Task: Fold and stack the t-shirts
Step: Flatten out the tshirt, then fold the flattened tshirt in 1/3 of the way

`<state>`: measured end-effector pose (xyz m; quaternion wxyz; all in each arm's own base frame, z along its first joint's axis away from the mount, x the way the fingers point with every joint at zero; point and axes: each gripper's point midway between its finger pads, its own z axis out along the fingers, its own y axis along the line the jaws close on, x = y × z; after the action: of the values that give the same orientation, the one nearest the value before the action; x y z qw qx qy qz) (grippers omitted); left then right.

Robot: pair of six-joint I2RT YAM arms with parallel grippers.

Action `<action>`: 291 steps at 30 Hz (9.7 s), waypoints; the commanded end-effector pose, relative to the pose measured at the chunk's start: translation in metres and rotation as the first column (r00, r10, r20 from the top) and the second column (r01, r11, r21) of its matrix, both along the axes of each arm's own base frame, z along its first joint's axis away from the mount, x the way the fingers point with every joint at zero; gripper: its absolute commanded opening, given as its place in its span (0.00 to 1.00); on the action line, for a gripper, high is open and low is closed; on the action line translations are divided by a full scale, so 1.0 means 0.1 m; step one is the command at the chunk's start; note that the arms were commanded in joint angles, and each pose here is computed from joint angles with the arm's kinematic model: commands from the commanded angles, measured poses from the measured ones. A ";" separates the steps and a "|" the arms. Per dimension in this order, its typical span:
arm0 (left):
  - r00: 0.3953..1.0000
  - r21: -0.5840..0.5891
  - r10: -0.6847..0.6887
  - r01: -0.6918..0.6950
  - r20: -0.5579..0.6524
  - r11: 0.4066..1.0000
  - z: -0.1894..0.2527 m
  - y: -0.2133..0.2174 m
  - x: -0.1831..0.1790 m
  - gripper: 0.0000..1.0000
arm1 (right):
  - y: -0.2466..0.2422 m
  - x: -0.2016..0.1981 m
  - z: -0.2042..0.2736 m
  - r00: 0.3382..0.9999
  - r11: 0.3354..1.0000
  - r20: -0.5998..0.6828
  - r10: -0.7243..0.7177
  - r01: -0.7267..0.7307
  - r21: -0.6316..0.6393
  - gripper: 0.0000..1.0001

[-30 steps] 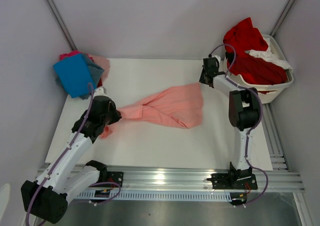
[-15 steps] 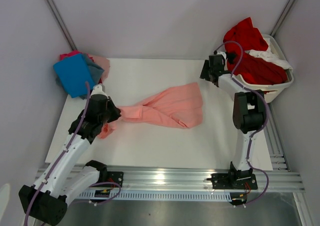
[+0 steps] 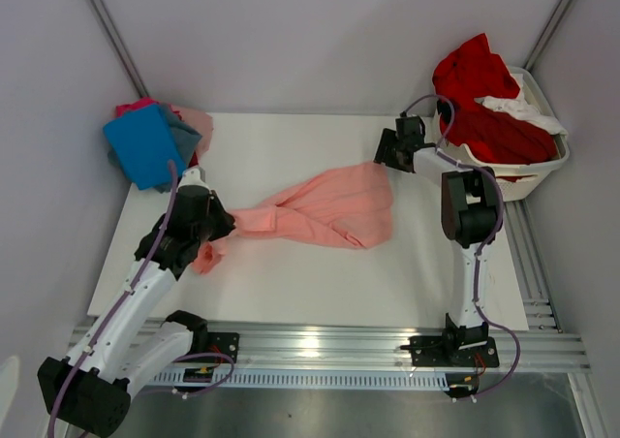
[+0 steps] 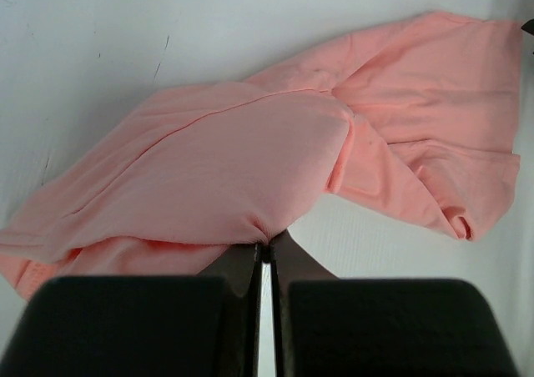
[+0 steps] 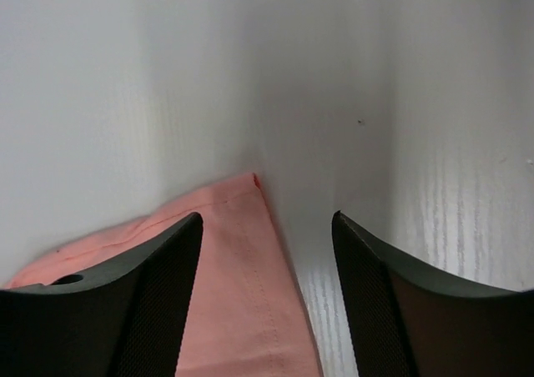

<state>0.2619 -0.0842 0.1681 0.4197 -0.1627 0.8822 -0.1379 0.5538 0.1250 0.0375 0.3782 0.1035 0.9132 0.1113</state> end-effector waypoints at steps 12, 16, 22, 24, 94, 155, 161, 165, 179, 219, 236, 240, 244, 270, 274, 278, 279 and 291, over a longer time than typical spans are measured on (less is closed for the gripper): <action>0.999 -0.033 -0.021 0.022 0.032 0.999 0.04 -0.09 0.08 0.00 | 0.56 0.05 -0.23 0.993 0.994 -0.047 0.107 -0.107 0.014 0.28; 1.000 -0.028 -0.019 0.019 0.023 0.999 -0.01 -0.08 0.07 0.00 | 0.39 0.07 -0.23 0.997 0.997 -0.062 0.051 -0.055 -0.057 0.00; 0.999 -0.028 -0.015 0.016 0.038 0.999 0.05 -0.08 0.09 0.01 | 0.17 0.15 0.14 1.000 0.988 0.013 0.012 -0.009 -0.152 0.00; 0.999 -0.027 -0.015 0.016 0.052 1.000 0.11 -0.08 0.11 0.01 | 0.04 0.20 0.48 0.997 0.983 0.076 -0.014 0.028 -0.181 0.00; 0.593 0.285 -0.178 -0.092 0.785 0.954 3.03 0.52 -0.11 0.00 | -1.16 -3.06 5.12 0.277 0.956 0.961 0.007 0.280 -0.088 0.00; 0.917 0.389 -0.092 -0.073 0.389 0.918 1.33 0.37 2.51 0.00 | -1.51 -0.35 2.28 0.763 0.826 0.633 -0.131 0.437 -0.356 0.00; 0.730 0.424 -0.343 0.081 0.591 0.902 2.25 0.12 1.67 0.00 | -1.23 -0.86 3.48 0.627 0.906 0.778 0.037 0.307 -0.290 0.00; 0.606 0.423 -0.456 0.209 0.652 0.882 2.97 -0.02 1.22 0.00 | -1.16 -1.70 4.60 0.380 0.920 0.917 0.118 0.306 -0.245 0.00; 0.339 0.423 -0.322 -0.286 0.884 0.860 4.90 0.69 -0.69 0.00 | -0.96 -3.47 5.74 0.005 0.930 0.971 0.240 0.287 -0.231 0.00; 0.969 0.423 -0.067 -0.041 0.238 0.905 0.93 0.67 3.66 0.00 | -1.91 0.21 1.60 0.765 0.834 0.585 -0.268 0.488 -0.256 0.00; 0.955 0.311 -0.147 0.063 0.256 0.948 0.61 0.41 3.73 0.01 | -1.49 0.50 1.72 0.792 0.830 0.608 -0.053 0.374 -0.414 0.00; 0.962 0.313 -0.173 0.101 0.212 0.944 0.44 0.31 3.52 0.01 | -1.29 0.42 1.66 0.827 0.802 0.562 0.013 0.327 -0.499 0.00; 0.972 0.345 -0.191 0.134 0.137 0.929 0.27 0.25 3.35 0.00 | -1.20 0.30 1.57 0.855 0.738 0.518 0.024 0.335 -0.586 0.00; 0.999 0.291 -0.052 0.054 -0.014 0.955 -0.13 0.44 2.44 0.00 | -1.53 -0.36 1.81 0.861 0.610 0.499 -0.095 0.447 -0.655 0.00; 0.999 0.271 -0.031 0.038 -0.028 0.962 -0.16 0.44 2.37 0.01 | -1.53 -0.44 1.73 0.867 0.605 0.485 -0.115 0.448 -0.658 0.00; 0.999 0.244 -0.028 0.036 -0.035 0.969 -0.15 0.41 2.31 0.01 | -1.55 -0.54 1.64 0.877 0.597 0.459 -0.142 0.446 -0.666 0.00; 0.999 0.237 -0.022 0.030 -0.039 0.971 -0.16 0.41 2.30 0.01 | -1.54 -0.56 1.62 0.880 0.600 0.454 -0.144 0.442 -0.667 0.00; 0.995 0.268 0.073 -0.052 -0.070 0.962 -0.20 0.57 2.10 0.01 | -1.54 -0.76 1.34 0.894 0.637 0.401 -0.199 0.429 -0.641 0.00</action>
<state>0.4780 -0.0413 0.1267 0.3846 -0.1112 0.9160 -0.0244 0.4875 -0.0207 0.1584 0.5207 0.0487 0.7962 -0.3041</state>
